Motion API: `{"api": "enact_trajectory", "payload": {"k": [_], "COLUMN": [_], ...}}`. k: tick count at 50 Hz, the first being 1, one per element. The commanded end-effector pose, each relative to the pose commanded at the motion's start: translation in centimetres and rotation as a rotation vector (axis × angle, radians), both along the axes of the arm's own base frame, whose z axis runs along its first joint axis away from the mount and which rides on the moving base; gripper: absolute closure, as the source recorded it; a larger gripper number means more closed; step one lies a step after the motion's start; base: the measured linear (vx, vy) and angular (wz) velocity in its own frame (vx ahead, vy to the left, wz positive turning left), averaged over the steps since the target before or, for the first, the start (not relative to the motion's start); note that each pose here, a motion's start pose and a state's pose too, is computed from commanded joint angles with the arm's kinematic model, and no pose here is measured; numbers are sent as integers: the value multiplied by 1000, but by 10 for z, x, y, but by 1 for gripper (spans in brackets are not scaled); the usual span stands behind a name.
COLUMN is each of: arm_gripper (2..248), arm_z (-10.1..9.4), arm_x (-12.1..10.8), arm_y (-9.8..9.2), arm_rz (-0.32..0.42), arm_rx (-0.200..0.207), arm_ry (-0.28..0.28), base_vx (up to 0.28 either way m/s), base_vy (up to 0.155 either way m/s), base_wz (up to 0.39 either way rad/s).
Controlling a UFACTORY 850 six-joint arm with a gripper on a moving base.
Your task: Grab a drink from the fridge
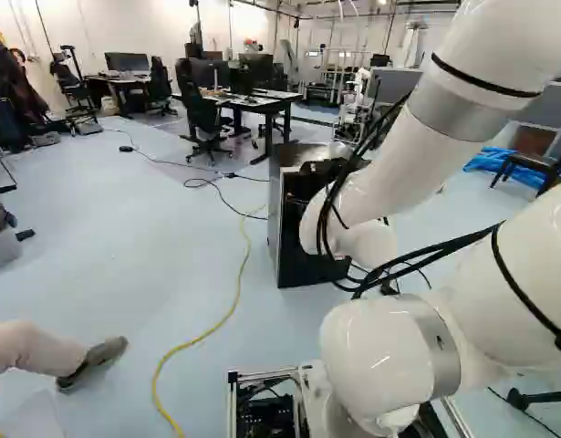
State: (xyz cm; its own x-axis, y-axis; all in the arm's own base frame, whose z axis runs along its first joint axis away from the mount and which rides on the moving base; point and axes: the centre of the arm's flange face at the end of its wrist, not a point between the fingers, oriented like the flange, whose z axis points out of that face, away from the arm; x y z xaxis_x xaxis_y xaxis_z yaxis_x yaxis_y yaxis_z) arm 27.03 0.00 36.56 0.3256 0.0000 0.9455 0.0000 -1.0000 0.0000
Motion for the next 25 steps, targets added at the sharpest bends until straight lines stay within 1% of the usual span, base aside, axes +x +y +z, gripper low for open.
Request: {"api": "enact_trajectory", "payload": {"k": [25], "arm_gripper": [3], "arm_z": [0], "arm_x": [0], "arm_y": [0], "arm_rz": [0], "arm_rx": [0], "arm_ry": [0], "base_vx": [0], "base_vy": [0], "base_wz": [0]}}
